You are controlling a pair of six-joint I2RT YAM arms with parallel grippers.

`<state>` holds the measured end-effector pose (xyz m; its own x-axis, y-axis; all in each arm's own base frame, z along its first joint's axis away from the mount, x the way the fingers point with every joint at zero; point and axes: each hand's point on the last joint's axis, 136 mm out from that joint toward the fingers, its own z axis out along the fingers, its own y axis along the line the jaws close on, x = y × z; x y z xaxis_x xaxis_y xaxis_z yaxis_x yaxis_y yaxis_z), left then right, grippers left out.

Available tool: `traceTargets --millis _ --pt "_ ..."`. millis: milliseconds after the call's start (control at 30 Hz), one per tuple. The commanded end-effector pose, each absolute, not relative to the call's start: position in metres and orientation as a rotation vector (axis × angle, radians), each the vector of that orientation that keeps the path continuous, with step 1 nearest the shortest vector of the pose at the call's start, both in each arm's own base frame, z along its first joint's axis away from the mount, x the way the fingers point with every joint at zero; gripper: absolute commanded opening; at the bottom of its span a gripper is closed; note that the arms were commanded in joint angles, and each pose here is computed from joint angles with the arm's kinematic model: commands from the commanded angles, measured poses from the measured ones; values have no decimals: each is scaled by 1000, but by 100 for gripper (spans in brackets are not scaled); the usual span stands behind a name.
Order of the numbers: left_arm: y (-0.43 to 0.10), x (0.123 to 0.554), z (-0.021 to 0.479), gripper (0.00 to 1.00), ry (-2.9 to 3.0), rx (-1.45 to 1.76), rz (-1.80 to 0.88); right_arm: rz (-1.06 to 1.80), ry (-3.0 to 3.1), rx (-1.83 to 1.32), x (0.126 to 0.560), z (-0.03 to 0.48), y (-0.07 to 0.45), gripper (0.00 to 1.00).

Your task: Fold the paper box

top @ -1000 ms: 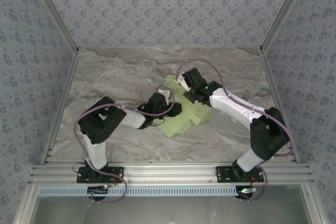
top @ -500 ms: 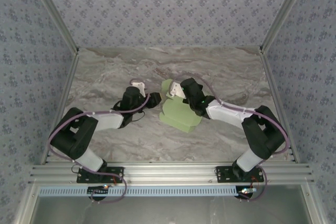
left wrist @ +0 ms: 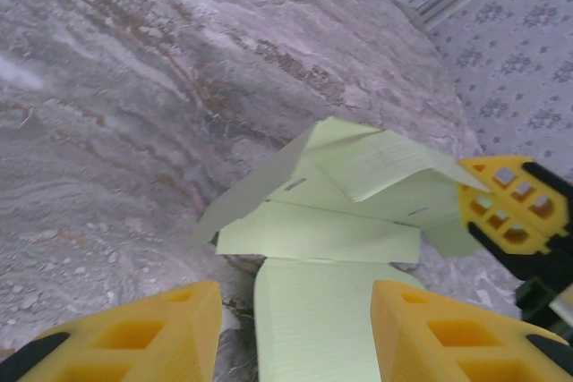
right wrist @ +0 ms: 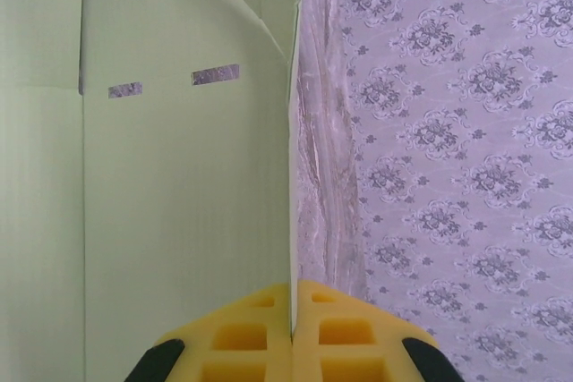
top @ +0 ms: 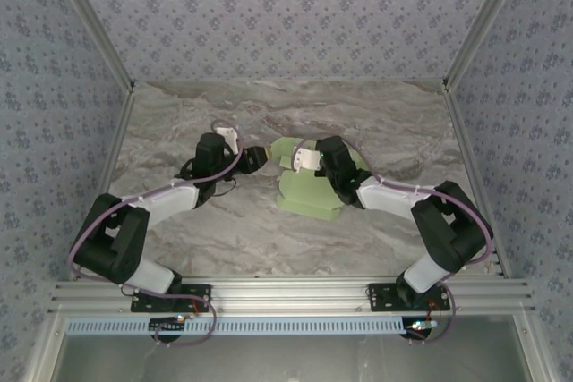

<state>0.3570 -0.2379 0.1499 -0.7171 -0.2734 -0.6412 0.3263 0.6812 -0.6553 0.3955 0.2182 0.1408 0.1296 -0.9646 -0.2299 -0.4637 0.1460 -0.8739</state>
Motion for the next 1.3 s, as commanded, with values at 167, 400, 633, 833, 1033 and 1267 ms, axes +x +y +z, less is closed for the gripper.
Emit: traceTargets --millis 167,400,633,833,1033,1267 --pt "-236 352 162 47 2165 80 -1003 -689 1434 -1498 398 132 215 0" --pt "-236 352 161 47 2171 84 -998 -773 1391 -1483 404 123 215 0" --pt "-255 347 175 47 2155 152 -1105 -729 1370 -1462 399 131 218 0" --pt "-275 347 192 47 2147 209 -1151 -615 1412 -1430 391 145 217 0" --pt "-296 352 209 48 2156 277 -1162 -464 1487 -1403 379 158 213 0" --pt "-316 352 222 48 2168 309 -1166 -382 1541 -1370 369 164 209 0"
